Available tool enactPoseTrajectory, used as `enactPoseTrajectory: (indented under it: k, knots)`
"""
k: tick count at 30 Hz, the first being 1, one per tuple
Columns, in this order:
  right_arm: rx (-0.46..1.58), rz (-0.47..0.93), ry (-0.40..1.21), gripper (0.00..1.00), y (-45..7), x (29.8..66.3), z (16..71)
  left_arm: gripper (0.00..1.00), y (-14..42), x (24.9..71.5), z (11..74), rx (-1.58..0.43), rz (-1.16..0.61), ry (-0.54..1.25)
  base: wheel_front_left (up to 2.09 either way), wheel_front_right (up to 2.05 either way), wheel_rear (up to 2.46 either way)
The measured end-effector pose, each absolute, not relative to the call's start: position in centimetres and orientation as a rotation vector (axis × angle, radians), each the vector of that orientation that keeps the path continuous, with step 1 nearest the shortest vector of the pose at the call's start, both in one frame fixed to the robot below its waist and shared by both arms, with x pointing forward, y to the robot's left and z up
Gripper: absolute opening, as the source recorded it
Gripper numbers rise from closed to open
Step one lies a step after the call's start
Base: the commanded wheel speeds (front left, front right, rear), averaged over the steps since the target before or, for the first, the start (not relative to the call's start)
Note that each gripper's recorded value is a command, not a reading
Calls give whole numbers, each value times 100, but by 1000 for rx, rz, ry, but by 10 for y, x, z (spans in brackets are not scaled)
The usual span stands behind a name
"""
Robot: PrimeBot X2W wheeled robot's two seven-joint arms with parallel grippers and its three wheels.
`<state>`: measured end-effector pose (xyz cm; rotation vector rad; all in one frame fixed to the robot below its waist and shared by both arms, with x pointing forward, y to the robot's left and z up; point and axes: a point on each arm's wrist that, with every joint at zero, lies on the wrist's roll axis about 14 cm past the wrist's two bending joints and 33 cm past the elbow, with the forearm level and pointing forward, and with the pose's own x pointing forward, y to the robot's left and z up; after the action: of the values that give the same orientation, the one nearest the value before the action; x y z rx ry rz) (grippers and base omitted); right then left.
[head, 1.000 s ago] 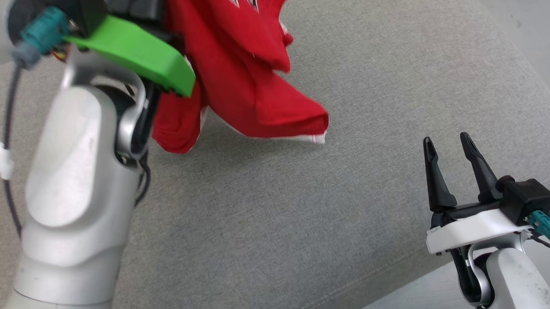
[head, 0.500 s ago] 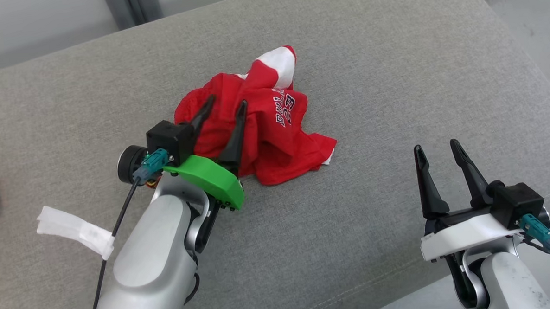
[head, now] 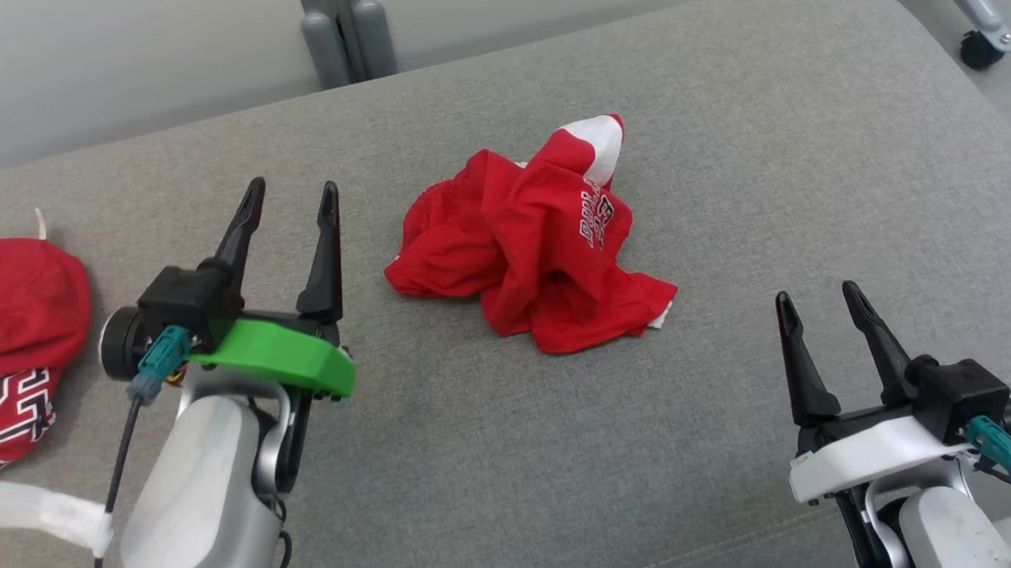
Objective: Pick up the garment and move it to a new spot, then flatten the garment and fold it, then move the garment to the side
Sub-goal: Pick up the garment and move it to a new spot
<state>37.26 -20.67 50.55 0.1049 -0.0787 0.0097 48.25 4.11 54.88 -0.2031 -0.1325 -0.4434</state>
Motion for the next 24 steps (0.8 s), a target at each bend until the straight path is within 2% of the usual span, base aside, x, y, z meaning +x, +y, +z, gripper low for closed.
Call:
enactPoseTrajectory:
  k: [13, 24]
  knots:
    - [107, 119, -114, 100, -173, 379, 517, 100, 157, 424, 533, -142, -155, -136, 0, 0, 0]
    - [108, 148, -118, 100, -164, 373, 519, 100, 193, 383, 517, -144, -46, -104, 0, 0, 0]
